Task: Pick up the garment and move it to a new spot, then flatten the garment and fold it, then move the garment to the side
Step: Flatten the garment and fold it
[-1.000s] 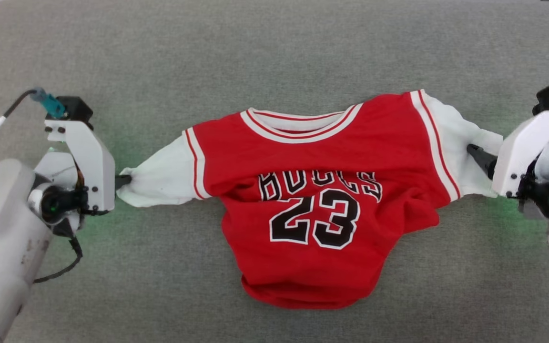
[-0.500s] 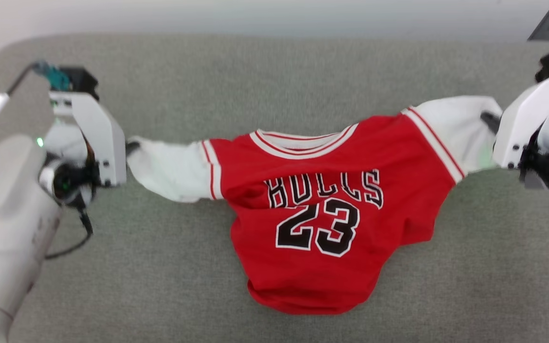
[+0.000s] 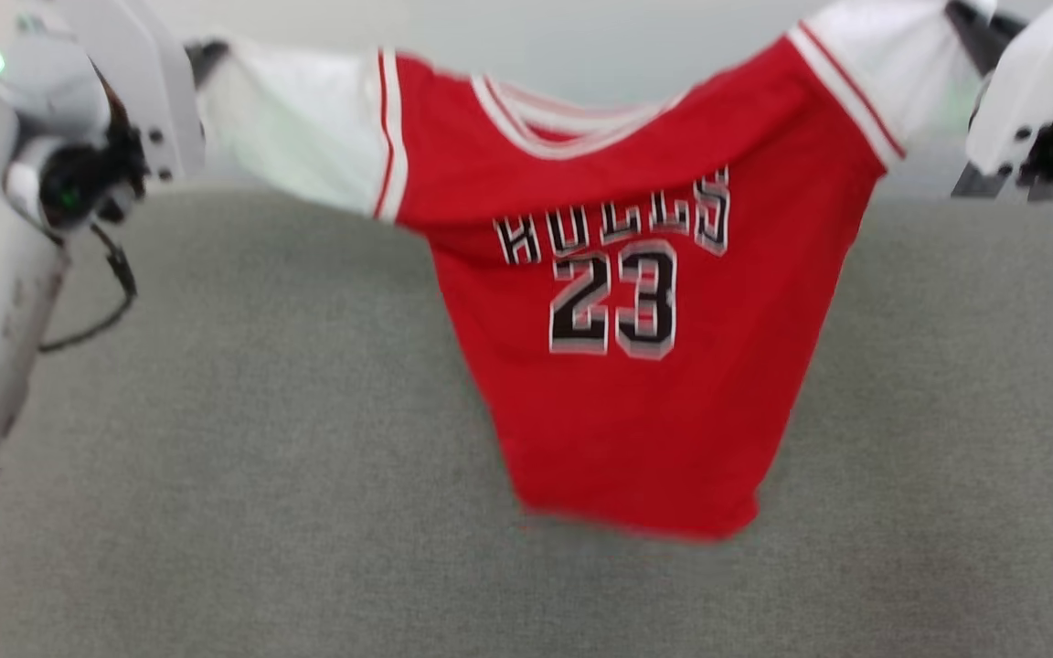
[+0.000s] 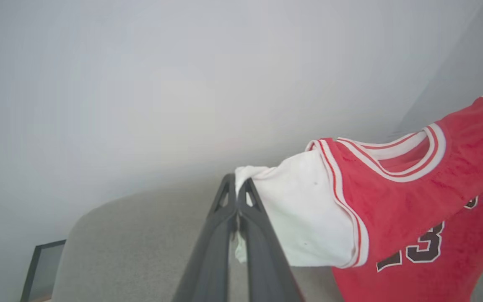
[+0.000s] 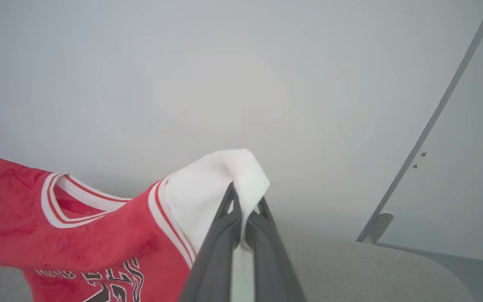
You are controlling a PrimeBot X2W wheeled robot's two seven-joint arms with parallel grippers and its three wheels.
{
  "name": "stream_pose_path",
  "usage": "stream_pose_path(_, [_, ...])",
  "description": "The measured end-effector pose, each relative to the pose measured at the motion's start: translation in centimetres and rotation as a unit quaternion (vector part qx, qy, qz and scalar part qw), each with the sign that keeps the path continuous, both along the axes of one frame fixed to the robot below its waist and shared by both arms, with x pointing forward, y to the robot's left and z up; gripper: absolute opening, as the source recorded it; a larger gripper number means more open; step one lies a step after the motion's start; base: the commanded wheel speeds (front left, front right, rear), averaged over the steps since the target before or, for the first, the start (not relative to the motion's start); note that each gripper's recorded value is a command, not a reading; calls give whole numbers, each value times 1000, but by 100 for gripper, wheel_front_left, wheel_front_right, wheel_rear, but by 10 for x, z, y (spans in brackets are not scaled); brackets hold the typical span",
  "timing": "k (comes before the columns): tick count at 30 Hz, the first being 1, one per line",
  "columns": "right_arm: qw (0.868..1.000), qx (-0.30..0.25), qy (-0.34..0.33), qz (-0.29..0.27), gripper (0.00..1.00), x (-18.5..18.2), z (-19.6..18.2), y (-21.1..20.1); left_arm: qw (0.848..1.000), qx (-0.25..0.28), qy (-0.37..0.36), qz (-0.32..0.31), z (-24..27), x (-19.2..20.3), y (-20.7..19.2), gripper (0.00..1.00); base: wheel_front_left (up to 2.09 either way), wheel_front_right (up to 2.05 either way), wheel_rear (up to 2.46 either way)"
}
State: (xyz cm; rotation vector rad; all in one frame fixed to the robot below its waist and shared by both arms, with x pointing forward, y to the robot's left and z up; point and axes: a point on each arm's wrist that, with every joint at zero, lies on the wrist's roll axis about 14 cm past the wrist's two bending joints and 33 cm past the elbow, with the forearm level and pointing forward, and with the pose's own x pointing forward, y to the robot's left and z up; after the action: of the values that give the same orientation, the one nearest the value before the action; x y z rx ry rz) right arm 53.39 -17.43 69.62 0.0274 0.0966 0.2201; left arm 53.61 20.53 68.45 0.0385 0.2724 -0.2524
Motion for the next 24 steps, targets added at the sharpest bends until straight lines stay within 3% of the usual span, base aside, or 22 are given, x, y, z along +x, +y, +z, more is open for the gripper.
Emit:
stream_pose_path(7, [996,6,-88,5,0,-17,76,5,993,0,-119,4,92,-13,0,0,0,0,0])
stream_pose_path(15, [994,6,-107,10,0,-12,95,9,989,5,-150,5,118,-11,0,0,0,0,0])
stream_pose_path(24, [989,-15,-144,-9,0,33,95,6,985,15,-174,5,111,32,-2,0,0,0,0])
